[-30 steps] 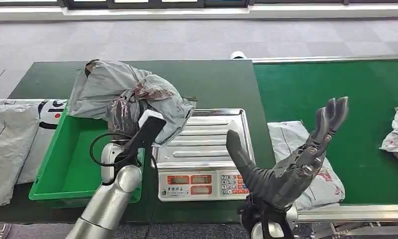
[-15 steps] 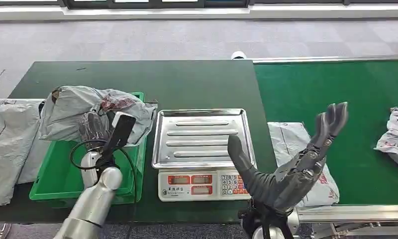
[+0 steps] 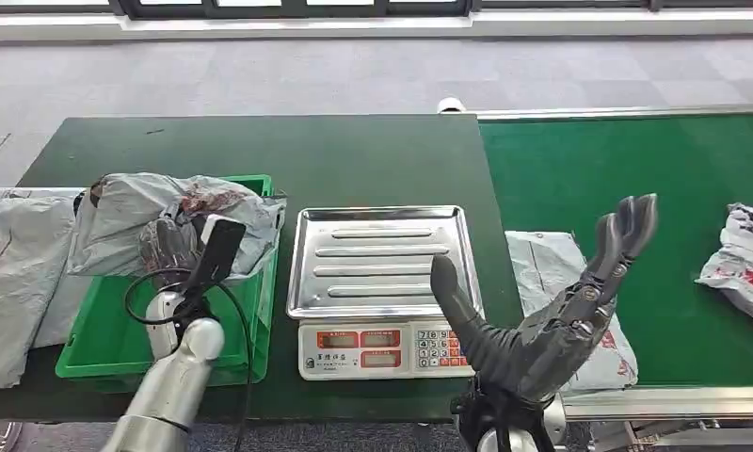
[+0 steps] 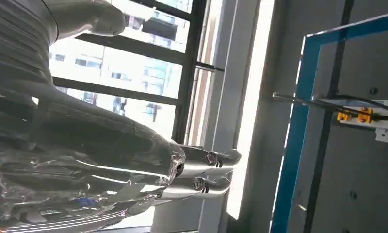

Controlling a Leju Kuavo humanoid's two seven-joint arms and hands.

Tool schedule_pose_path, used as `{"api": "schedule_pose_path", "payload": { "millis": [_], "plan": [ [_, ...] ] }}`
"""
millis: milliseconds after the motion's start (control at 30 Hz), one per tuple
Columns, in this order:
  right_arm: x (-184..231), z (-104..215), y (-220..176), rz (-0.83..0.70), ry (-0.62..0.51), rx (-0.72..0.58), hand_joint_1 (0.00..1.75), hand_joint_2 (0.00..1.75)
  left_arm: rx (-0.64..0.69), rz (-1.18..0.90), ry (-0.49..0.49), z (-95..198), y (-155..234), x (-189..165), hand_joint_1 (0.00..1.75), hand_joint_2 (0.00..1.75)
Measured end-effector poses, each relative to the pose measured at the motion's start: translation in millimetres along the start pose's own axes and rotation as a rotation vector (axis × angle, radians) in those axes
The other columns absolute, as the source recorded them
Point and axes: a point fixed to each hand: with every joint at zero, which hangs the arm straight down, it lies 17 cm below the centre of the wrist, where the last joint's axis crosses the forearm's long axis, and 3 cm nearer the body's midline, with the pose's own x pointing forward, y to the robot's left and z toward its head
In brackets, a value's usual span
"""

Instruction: Moved the parcel from conveyor to table for the left to box.

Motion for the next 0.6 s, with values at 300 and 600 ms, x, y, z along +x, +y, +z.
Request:
{"api": "schedule_pose_path", "payload": {
  "millis": [300,600],
  "plan": [
    [1,0,1,0.005,-0.006,0.005,0.00,1.75,0.022,-0.019,0.008,2,8,-8,0.00,1.75],
    [-2,-2,-1,0.010,-0.005,-0.002,0.00,1.75,0.045,-0.015,0.009,5,17,-11,0.00,1.75]
  ]
}}
